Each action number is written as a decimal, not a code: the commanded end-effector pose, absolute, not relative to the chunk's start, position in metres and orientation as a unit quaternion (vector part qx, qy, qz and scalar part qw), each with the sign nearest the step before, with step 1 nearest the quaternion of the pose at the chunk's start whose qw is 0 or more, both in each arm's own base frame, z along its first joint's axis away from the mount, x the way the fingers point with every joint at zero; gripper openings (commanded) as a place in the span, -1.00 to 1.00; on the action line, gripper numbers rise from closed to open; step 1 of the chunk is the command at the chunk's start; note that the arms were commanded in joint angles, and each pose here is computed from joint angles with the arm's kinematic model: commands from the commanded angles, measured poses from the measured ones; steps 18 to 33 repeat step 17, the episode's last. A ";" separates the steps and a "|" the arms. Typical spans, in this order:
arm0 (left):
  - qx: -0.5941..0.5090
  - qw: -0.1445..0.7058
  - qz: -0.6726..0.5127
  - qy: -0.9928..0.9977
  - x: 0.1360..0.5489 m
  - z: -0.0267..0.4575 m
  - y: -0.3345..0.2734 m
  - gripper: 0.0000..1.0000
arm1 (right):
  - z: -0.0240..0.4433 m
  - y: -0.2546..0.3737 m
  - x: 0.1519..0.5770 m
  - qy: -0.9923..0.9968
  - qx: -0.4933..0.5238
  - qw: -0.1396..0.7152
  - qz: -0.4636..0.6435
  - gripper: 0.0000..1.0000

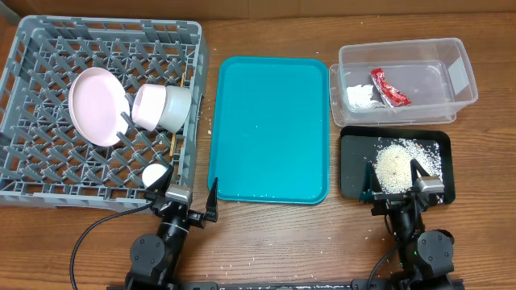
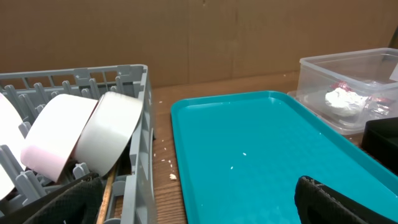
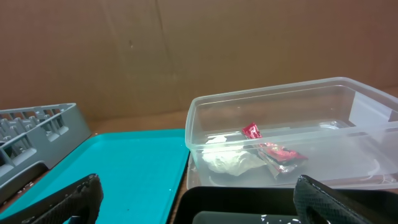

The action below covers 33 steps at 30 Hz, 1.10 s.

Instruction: Sort waste into correct bins and load items into the dishwasher

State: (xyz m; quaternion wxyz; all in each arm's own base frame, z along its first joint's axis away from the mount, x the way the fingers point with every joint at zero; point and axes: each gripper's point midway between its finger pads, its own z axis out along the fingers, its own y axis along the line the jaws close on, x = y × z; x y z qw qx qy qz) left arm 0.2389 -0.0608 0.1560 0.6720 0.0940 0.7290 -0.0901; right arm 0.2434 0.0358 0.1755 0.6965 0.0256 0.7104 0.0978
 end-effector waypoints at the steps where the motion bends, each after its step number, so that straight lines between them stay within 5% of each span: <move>1: 0.088 0.672 -0.093 0.729 0.239 0.156 -0.060 0.99 | 0.174 0.037 0.243 0.709 0.023 0.698 0.099 1.00; 33: 0.087 0.672 -0.093 0.729 0.239 0.156 -0.059 1.00 | 0.174 0.037 0.243 0.709 0.023 0.698 0.099 1.00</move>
